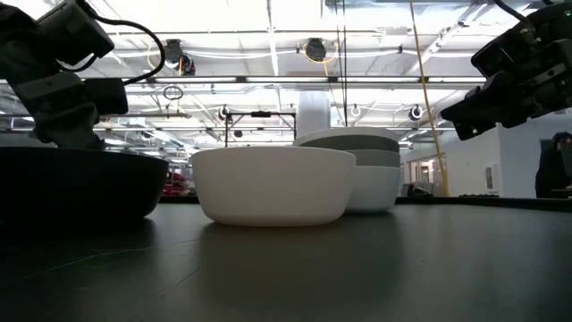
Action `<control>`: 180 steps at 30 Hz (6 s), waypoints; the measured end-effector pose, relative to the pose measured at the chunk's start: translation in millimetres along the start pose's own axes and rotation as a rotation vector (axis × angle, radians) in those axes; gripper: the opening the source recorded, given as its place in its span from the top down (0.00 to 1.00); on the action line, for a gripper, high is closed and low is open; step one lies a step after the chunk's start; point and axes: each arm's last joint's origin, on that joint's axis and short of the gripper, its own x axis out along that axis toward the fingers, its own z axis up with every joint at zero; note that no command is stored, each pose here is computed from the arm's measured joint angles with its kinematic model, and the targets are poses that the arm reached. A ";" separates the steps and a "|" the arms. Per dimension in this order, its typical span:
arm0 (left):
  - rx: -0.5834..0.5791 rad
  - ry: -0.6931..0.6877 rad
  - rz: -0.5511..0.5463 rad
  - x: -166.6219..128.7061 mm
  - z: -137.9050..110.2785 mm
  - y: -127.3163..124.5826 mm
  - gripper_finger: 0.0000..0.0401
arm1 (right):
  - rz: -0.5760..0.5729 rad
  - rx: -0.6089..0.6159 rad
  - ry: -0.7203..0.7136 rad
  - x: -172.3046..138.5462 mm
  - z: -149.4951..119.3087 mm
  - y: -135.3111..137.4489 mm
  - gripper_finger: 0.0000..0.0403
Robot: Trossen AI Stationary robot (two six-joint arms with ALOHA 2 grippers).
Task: Nest bowls inside each other
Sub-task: Stack the black bowl on top of the white bowl
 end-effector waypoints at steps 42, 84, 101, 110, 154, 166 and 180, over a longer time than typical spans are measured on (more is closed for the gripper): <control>0.237 -0.304 -0.032 -3.8 25.5 -11.3 0.99 | 0.007 -0.001 0.001 0.1 -0.1 0.8 1.00; 0.501 -0.883 -0.067 -30.6 24.6 -7.3 1.00 | 0.003 0.024 0.031 0.1 -3.0 0.6 1.00; 0.394 -0.983 -0.120 -51.4 65.5 9.8 1.00 | 0.005 0.012 0.007 0.1 -0.7 0.8 1.00; 0.419 -0.901 -0.184 -49.5 137.6 2.9 1.00 | 0.005 0.001 0.008 0.1 -0.7 0.7 1.00; 0.311 -0.359 -0.353 89.1 332.8 19.1 1.00 | 0.004 0.003 0.016 0.1 -1.5 0.6 1.00; 0.258 -0.208 -0.315 110.4 322.5 27.6 1.00 | 0.004 0.008 0.019 0.1 -1.9 0.7 1.00; 0.248 -0.117 -0.214 131.9 310.2 33.2 1.00 | 0.005 0.007 0.015 0.1 -1.5 0.7 1.00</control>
